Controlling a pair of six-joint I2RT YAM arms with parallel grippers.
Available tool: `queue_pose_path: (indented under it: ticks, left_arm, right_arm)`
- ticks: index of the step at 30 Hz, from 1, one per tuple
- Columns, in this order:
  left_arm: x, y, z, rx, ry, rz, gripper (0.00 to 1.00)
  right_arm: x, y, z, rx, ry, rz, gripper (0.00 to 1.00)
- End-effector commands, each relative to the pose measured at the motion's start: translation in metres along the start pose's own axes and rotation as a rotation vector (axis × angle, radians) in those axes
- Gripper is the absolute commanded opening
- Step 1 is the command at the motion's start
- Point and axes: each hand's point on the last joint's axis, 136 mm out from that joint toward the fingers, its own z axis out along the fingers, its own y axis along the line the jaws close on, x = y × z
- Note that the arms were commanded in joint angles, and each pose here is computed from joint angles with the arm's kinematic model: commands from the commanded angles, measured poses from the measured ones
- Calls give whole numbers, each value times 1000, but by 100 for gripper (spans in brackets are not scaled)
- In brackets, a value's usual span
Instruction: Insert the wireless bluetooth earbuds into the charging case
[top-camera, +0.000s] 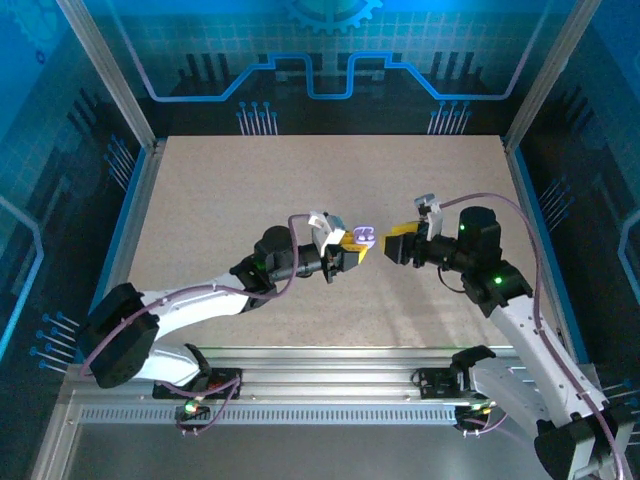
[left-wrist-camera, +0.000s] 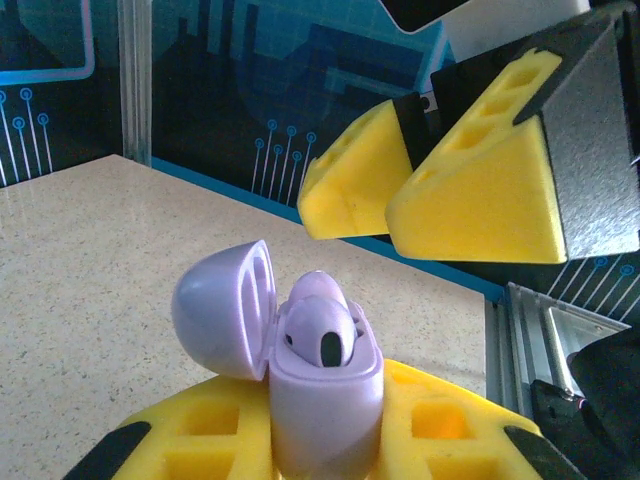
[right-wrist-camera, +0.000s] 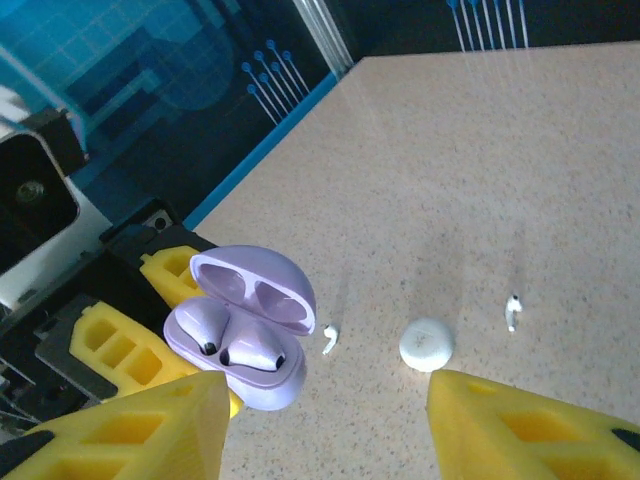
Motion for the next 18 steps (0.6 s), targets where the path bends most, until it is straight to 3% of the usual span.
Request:
queue_pose_path:
  ticks: [1,6,13,18]
  left_arm:
    - [-17,-14,-6,44,-22,37,20]
    - [-23,-19,-11,55,-22,59,20]
    - [-28,-24,-14,71,-22,76,20]
    - [-33,-27,-16,82,-29,89,20]
  right_arm:
    - [-13,11,-5,-80,-66,-175,57]
    - [-7,19,-10,-195,-68,-293,59]
    - [9,25,-27,-236,23,-501,61]
    - [16,26,-32,-233,106,-580,69]
